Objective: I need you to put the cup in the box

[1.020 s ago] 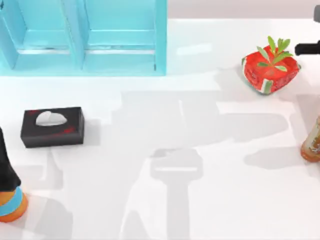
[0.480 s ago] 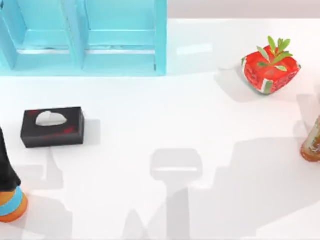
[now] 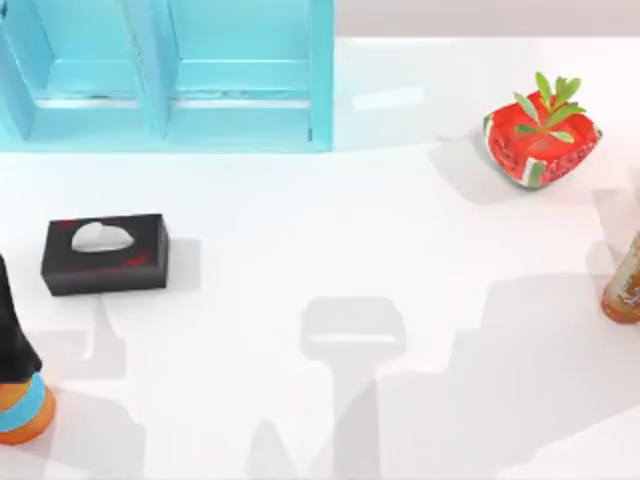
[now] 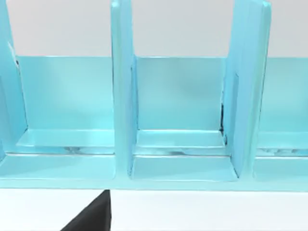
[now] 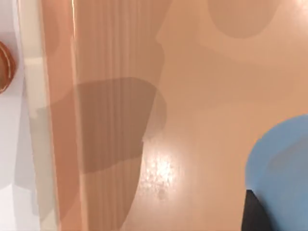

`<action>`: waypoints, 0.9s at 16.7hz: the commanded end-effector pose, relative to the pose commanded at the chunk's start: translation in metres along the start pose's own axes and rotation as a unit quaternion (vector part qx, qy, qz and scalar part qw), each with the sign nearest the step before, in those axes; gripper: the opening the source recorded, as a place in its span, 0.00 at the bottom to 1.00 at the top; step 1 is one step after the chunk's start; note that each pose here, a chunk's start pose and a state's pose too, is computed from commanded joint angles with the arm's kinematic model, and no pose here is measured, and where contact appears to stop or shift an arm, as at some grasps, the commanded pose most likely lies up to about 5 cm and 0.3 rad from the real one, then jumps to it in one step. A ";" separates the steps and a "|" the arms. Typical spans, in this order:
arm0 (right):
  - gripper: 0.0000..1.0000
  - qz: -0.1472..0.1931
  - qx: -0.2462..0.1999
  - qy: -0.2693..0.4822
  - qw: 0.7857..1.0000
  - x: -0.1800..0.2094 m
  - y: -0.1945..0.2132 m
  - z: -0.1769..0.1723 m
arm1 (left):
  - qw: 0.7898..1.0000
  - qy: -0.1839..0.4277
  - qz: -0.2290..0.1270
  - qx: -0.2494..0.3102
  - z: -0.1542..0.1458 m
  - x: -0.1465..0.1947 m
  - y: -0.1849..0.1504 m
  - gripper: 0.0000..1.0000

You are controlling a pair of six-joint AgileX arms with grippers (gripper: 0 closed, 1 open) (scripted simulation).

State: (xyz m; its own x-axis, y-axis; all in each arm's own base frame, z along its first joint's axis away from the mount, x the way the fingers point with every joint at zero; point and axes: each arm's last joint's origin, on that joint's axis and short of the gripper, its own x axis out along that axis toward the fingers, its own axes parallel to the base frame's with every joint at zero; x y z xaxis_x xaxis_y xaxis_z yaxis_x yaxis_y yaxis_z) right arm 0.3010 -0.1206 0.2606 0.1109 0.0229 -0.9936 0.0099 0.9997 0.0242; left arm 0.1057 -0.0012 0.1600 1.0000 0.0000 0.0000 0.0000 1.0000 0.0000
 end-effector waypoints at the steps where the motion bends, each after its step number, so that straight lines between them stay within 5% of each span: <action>1: 0.00 -0.001 0.000 -0.001 1.000 0.006 -0.001 0.000 | 1.000 0.000 0.000 0.000 0.000 0.000 0.000 1.00; 12: 0.00 0.001 0.001 -0.001 1.000 0.048 -0.007 -0.004 | 1.000 0.000 0.000 0.000 0.000 0.000 0.000 1.00; 15: 0.23 0.001 0.001 -0.001 1.000 0.048 -0.007 -0.004 | 1.000 0.000 0.000 0.000 0.000 0.000 0.000 1.00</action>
State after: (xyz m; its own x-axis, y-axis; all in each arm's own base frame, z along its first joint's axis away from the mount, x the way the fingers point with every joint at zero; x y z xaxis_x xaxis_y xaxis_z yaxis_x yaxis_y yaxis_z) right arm 0.3027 -0.1263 0.2128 0.1121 0.0243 -0.9934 0.0114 0.9996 0.0257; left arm 0.1057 -0.0012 0.1600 1.0000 0.0000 0.0000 0.0000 1.0000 0.0000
